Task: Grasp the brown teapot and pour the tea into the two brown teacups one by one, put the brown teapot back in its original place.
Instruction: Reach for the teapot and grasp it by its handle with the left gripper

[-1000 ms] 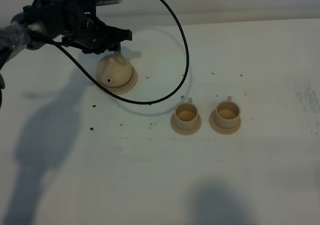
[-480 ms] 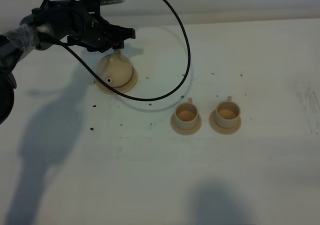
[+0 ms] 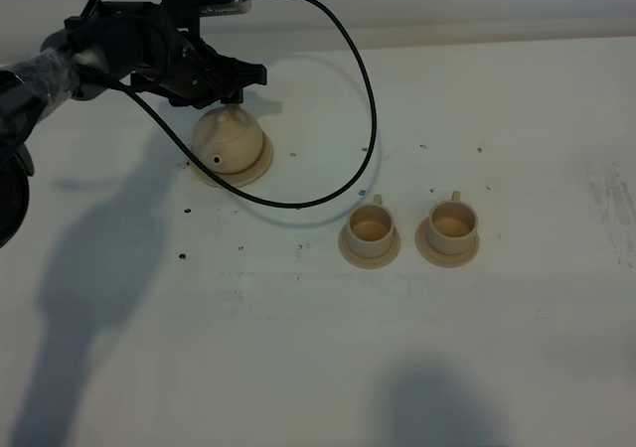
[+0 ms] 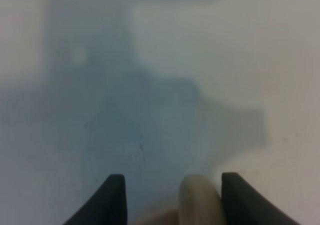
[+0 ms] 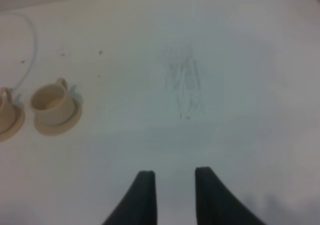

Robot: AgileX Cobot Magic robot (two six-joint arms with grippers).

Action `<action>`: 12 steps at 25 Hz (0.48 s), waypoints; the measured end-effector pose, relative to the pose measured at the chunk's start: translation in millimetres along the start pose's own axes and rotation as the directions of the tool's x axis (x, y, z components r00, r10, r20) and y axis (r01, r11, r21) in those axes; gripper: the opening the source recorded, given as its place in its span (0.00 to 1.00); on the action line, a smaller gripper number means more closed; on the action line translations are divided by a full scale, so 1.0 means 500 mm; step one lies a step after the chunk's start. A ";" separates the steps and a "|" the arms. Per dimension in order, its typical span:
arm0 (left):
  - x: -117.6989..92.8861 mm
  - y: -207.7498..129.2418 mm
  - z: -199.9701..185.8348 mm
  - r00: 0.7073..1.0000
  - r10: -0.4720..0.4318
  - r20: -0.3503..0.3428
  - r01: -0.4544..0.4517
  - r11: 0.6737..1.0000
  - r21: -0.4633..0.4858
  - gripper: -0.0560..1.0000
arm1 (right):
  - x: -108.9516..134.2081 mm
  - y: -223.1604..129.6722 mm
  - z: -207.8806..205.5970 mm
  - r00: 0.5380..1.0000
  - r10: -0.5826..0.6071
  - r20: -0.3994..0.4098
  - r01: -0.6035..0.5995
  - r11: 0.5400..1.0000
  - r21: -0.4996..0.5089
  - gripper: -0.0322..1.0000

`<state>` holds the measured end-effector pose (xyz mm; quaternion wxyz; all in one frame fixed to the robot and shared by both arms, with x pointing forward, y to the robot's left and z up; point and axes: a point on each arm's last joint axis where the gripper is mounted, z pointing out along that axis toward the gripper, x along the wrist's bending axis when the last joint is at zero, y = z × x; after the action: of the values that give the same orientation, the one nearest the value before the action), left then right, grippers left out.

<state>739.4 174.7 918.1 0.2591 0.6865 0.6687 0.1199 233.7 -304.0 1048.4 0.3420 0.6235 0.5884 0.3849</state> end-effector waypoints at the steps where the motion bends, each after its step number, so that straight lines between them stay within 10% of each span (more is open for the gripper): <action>1: 0.001 0.000 0.000 1.000 0.006 -0.004 -0.006 1.000 -0.001 0.09 | 0.000 0.000 0.000 1.000 0.000 0.000 0.000 1.000 0.000 0.25; 12: 0.005 0.004 0.000 0.999 0.042 -0.027 -0.043 0.999 -0.018 0.09 | 0.000 0.000 0.000 1.000 0.000 0.000 0.000 1.000 0.000 0.25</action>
<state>741.1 177.1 918.7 0.2537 0.6965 0.6563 0.1406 233.7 -304.0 1048.4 0.3420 0.6235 0.5884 0.3849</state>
